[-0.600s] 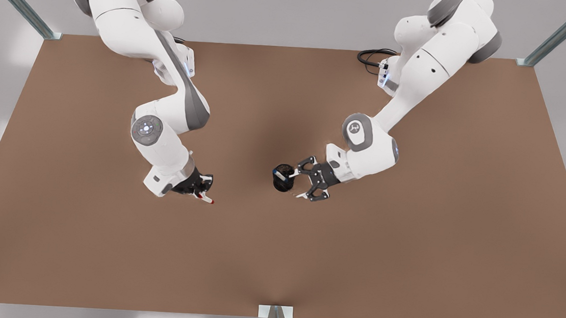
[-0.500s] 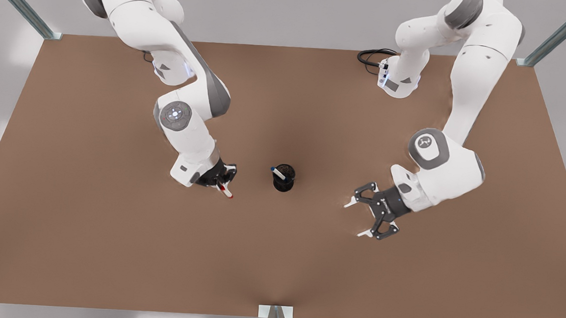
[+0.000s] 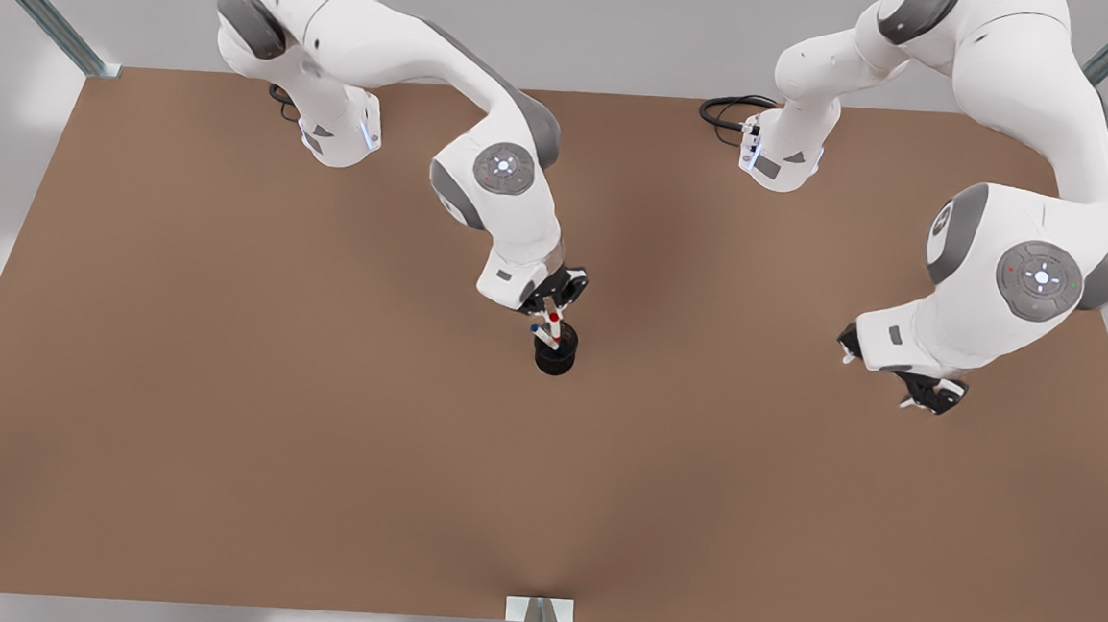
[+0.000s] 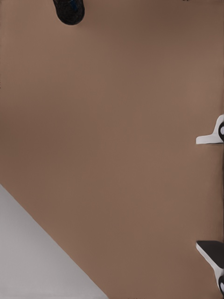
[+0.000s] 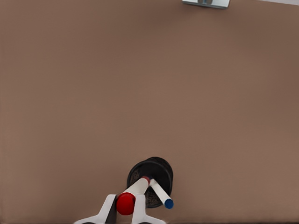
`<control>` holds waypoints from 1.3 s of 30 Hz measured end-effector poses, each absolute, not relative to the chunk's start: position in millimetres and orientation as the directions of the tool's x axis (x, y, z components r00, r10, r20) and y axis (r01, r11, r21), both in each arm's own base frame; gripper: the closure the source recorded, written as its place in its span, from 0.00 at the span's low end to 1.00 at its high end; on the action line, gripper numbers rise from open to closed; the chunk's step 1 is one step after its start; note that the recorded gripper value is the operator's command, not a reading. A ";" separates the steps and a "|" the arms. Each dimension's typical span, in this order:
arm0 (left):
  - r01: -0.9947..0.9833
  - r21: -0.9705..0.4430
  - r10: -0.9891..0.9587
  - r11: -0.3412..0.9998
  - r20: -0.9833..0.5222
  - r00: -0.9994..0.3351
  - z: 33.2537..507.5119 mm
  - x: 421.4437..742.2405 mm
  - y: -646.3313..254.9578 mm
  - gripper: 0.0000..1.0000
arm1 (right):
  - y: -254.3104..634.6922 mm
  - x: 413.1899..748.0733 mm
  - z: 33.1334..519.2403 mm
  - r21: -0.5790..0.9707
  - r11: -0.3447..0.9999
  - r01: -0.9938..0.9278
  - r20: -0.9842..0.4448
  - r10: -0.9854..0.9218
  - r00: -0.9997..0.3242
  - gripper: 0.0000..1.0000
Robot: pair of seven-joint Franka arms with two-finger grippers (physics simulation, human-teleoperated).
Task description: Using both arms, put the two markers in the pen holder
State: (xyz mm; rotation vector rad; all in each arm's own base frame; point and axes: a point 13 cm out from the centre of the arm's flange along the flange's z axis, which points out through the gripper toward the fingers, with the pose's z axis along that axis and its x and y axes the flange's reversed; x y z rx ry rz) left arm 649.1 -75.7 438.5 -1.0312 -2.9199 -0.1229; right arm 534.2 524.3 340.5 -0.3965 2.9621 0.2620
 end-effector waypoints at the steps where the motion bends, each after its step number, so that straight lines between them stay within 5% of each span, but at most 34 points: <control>1: 0.591 0.068 0.587 0.804 0.067 -0.807 441.2 647.9 -71.4 0.00 | 524.7 533.1 338.8 0.153 0.953 -0.260 -0.157 -0.236 -0.959 0.18; 2: 0.548 0.077 0.544 0.833 0.064 -0.837 445.7 646.9 -63.4 0.00 | 524.7 532.2 337.3 0.151 0.957 -0.248 -0.153 -0.225 -0.962 0.00; 7: 0.307 0.159 0.292 0.938 0.107 -0.950 448.2 610.3 -27.9 0.00 | 516.5 535.8 333.1 0.137 0.974 -0.183 -0.142 -0.163 -0.976 0.00; 9: 0.223 0.118 0.215 0.968 0.084 -0.973 452.7 595.9 -22.0 0.00 | 482.8 567.0 343.0 0.127 0.985 -0.117 -0.164 -0.095 -0.982 0.00; 13: 0.182 0.046 0.180 0.982 0.058 -0.982 452.9 596.8 -54.5 0.00 | 301.1 663.8 430.8 0.106 0.989 0.101 -0.273 0.126 -0.954 0.00; 16: 0.159 0.025 0.158 0.987 0.056 -0.986 451.5 596.2 -68.2 0.00 | 162.5 646.9 455.0 0.020 0.970 0.244 -0.240 0.241 -0.940 0.00; 19: 0.126 0.016 0.125 0.992 0.055 -0.991 451.3 596.3 -69.1 0.00 | 48.2 641.1 427.3 -0.010 0.933 0.359 -0.137 0.354 -0.925 0.00; 39: -0.002 0.017 -0.003 1.000 0.045 -0.999 454.5 599.3 -61.1 0.00 | 87.1 633.5 424.4 -0.042 0.999 -0.028 -0.059 -0.031 -0.998 0.00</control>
